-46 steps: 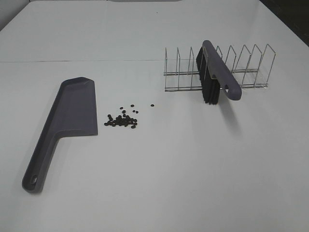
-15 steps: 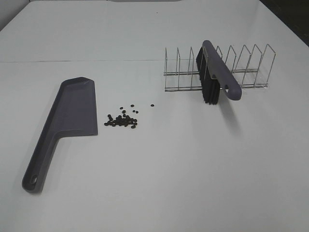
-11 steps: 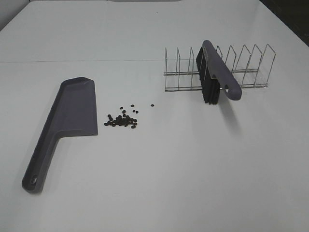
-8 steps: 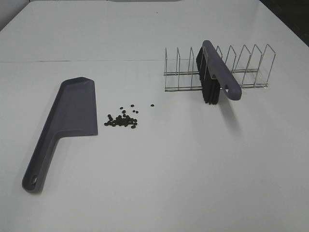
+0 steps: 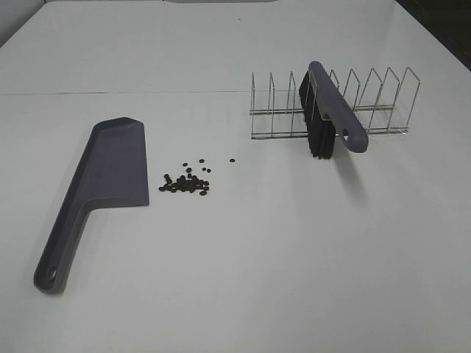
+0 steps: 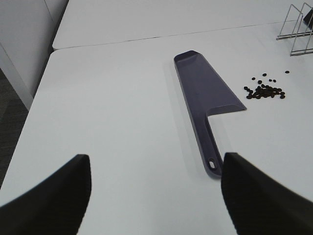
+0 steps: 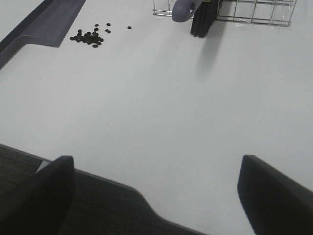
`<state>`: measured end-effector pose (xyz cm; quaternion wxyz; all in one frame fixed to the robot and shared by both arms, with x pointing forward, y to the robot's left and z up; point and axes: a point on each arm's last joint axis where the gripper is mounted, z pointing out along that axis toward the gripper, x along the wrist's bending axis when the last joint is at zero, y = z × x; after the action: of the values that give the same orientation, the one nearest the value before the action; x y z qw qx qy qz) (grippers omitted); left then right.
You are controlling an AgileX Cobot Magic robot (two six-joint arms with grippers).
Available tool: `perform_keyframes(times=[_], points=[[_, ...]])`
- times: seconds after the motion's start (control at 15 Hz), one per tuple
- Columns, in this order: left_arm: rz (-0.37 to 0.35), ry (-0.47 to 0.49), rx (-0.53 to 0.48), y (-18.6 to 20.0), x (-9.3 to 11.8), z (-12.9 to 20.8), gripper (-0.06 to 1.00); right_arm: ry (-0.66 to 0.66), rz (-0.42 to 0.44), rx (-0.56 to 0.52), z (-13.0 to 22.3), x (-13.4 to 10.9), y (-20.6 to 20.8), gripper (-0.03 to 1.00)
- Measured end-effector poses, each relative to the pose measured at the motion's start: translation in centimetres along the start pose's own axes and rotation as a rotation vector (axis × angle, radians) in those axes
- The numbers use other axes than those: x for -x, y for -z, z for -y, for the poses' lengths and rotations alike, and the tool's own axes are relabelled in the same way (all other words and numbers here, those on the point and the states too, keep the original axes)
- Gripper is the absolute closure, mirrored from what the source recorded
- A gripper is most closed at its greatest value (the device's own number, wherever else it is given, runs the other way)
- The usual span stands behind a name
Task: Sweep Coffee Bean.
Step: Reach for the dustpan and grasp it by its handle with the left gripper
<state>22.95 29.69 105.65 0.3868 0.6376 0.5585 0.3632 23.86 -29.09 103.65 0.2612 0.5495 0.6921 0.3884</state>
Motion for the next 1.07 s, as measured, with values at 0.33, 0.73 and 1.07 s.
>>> perform_keyframes(times=[0.33, 0.73, 1.07], points=[[0.0, 0.005, 0.0, 0.0, 0.0, 0.0, 0.26, 0.0, 0.0, 0.0, 0.0, 0.0, 0.0, 0.12], [-0.041, 0.057, -0.19, -2.7, -0.7, -1.2, 0.26, 0.0, 0.0, 0.0, 0.0, 0.0, 0.0, 0.12], [-0.041, 0.081, -0.451, -6.8, -1.0, -1.9, 0.26, 0.0, 0.0, 0.0, 0.0, 0.0, 0.0, 0.12]])
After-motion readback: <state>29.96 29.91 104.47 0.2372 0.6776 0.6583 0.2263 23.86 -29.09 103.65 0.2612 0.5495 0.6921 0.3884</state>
